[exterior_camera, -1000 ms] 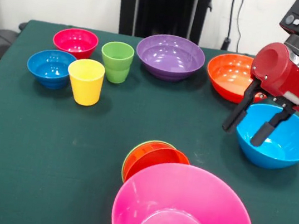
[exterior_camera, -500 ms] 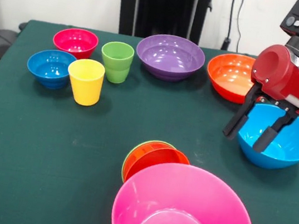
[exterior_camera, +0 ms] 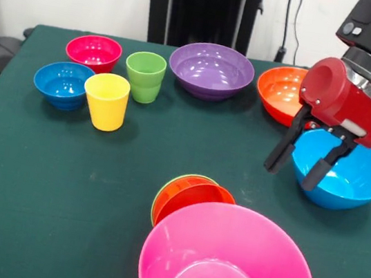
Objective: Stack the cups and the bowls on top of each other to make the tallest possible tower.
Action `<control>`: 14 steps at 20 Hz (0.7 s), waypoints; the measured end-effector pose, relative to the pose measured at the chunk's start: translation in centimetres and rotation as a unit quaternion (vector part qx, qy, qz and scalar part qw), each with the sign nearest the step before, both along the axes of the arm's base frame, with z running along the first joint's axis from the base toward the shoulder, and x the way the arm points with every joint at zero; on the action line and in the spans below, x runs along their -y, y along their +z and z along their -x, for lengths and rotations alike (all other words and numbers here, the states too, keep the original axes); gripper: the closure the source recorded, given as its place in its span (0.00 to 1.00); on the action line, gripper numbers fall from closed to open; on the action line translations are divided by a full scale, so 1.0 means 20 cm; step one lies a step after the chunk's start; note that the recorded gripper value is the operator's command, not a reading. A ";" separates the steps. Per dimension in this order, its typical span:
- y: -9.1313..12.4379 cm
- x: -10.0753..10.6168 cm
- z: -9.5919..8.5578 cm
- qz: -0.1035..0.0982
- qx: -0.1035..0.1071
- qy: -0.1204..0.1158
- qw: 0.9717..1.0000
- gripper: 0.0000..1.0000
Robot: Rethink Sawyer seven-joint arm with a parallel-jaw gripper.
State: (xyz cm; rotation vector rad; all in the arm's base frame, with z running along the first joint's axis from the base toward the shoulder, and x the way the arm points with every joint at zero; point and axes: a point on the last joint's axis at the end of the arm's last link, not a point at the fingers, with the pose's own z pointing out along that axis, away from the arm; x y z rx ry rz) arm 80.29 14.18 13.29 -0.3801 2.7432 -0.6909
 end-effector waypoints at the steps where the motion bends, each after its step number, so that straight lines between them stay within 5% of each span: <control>1: 0.00 0.01 0.00 0.001 0.000 0.000 1.000 0.00; 13: -0.04 0.13 -0.01 0.008 0.019 0.017 1.000 0.00; 14: -0.04 0.14 -0.01 0.007 0.024 0.021 0.999 1.00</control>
